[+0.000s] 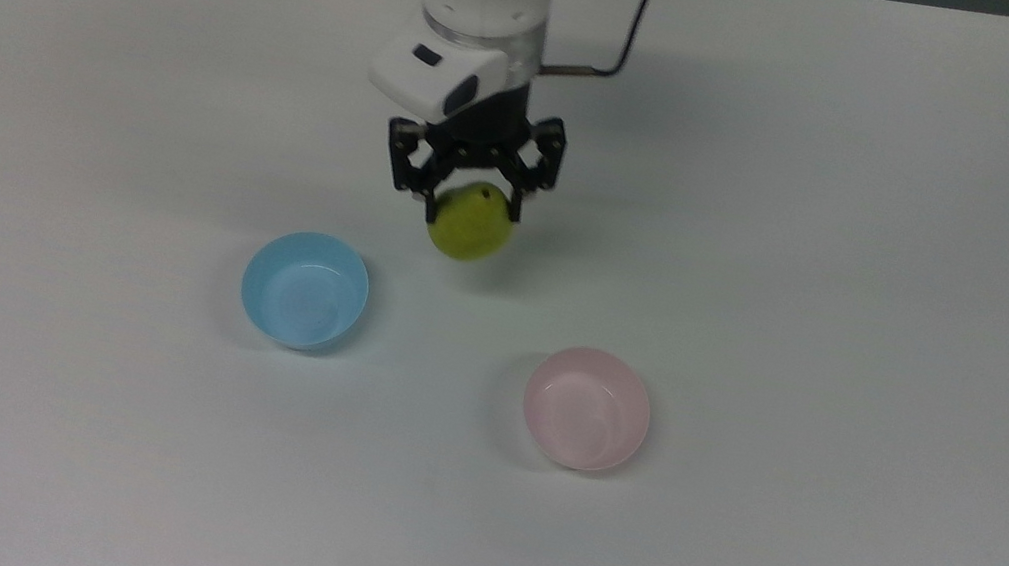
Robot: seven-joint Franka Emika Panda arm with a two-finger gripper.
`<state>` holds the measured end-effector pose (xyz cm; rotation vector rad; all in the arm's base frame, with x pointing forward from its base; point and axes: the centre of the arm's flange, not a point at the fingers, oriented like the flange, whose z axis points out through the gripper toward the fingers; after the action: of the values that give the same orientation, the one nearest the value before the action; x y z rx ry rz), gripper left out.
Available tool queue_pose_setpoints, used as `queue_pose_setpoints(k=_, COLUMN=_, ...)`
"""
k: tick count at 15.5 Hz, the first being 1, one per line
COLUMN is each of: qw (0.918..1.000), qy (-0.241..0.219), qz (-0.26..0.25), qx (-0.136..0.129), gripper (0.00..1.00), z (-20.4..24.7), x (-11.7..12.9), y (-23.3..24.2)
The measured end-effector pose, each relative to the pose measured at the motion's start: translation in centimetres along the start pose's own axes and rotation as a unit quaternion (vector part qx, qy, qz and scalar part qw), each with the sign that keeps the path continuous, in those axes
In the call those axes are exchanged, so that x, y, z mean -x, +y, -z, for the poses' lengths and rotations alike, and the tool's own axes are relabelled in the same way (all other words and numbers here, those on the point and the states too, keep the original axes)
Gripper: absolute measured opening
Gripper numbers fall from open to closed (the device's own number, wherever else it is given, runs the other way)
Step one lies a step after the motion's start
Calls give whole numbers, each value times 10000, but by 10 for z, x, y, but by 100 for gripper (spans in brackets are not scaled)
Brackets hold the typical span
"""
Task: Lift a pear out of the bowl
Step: 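Lift the held pear up out of the pink bowl and hold it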
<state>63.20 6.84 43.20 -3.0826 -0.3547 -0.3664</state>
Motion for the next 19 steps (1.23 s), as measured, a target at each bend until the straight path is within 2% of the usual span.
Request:
queue_pose_setpoints(k=3, qw=9992, qy=-361, qz=170, qx=-57, gripper=76, z=-21, x=31, y=19)
queue_pose_setpoints(k=6, qw=9967, qy=-746, qz=327, qx=3, gripper=75, z=-42, x=48, y=30)
queue_pose_setpoints(k=14, qw=9917, qy=-1139, qz=592, qx=112, gripper=75, z=-77, x=60, y=39)
queue_pose_setpoints(k=15, qw=9913, qy=-1172, qz=590, qx=105, gripper=79, z=-78, x=61, y=40)
queue_pose_setpoints(k=16, qw=9901, qy=-1273, qz=586, qx=82, gripper=94, z=-78, x=63, y=41)
queue_pose_setpoints(k=17, qw=9892, qy=-1343, qz=585, qx=64, gripper=99, z=-77, x=64, y=42)
queue_pose_setpoints(k=19, qw=9874, qy=-1479, qz=563, qx=31, gripper=100, z=-70, x=64, y=44)
